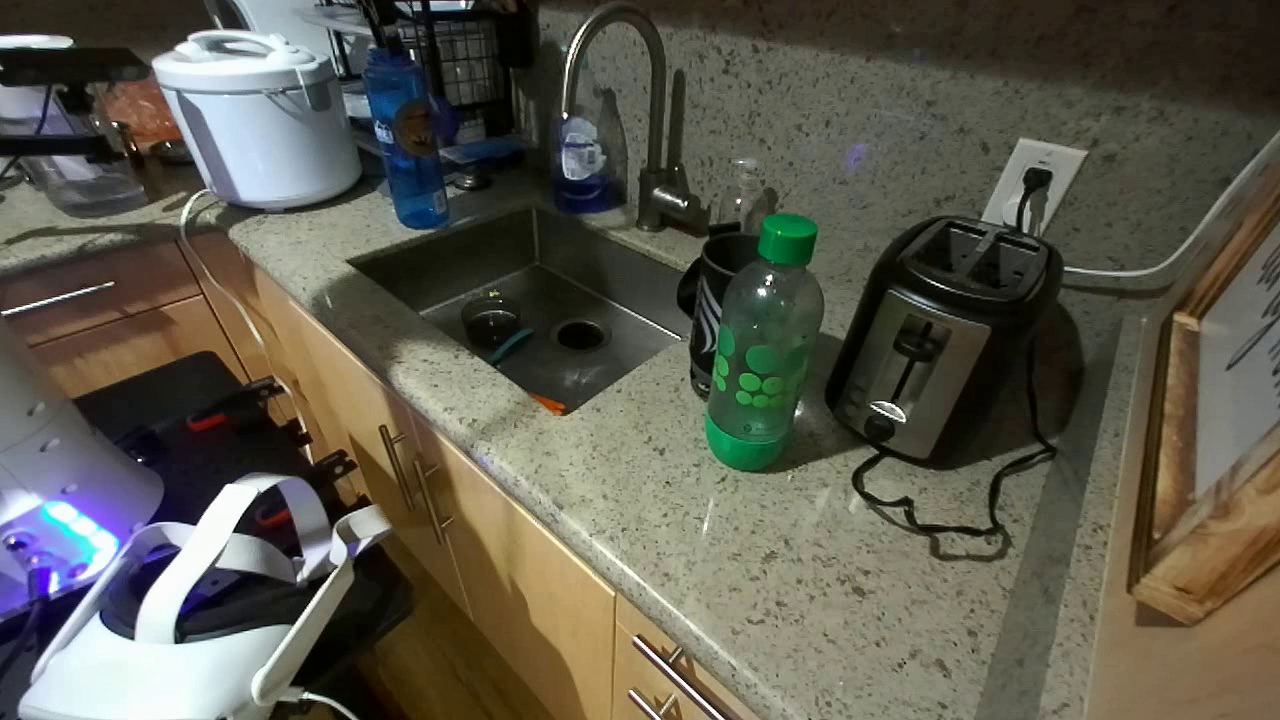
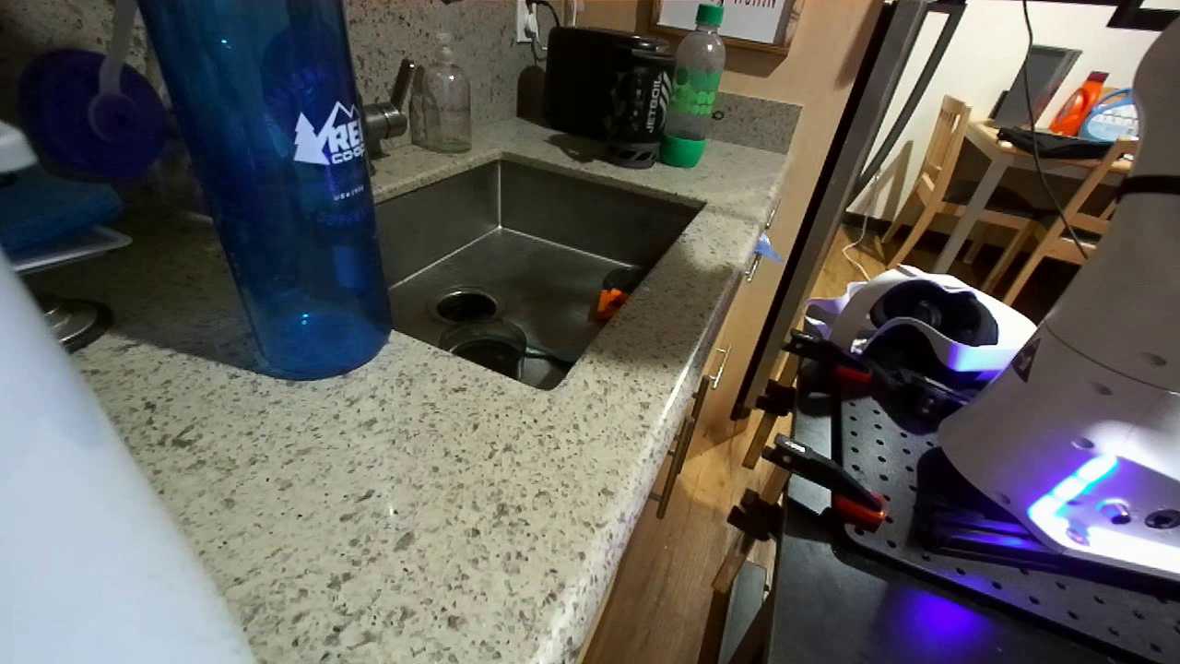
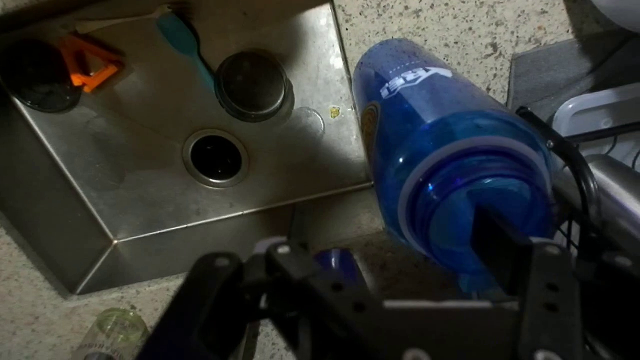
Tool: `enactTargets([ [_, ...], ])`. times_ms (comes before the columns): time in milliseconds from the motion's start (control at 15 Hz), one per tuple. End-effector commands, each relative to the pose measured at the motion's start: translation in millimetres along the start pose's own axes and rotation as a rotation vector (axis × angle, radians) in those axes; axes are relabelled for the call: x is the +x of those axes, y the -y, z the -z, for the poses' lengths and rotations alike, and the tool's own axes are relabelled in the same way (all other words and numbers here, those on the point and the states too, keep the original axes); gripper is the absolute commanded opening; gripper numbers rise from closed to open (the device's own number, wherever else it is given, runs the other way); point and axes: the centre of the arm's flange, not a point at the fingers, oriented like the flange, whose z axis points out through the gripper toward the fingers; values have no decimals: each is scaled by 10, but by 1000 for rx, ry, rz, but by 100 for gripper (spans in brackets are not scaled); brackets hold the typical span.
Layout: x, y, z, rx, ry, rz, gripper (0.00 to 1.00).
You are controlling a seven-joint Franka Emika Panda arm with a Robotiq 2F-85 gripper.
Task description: Put the black flask on the right side of the countertop and the blue bottle on the left side
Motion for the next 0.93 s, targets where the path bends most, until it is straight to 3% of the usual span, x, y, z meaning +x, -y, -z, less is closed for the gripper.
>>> enactTargets([
  [0,6,17,168,39,-29,11,97],
  [267,-81,52,312,51,-61,18,100],
  [867,-829,4,609,41,-101,87,100],
])
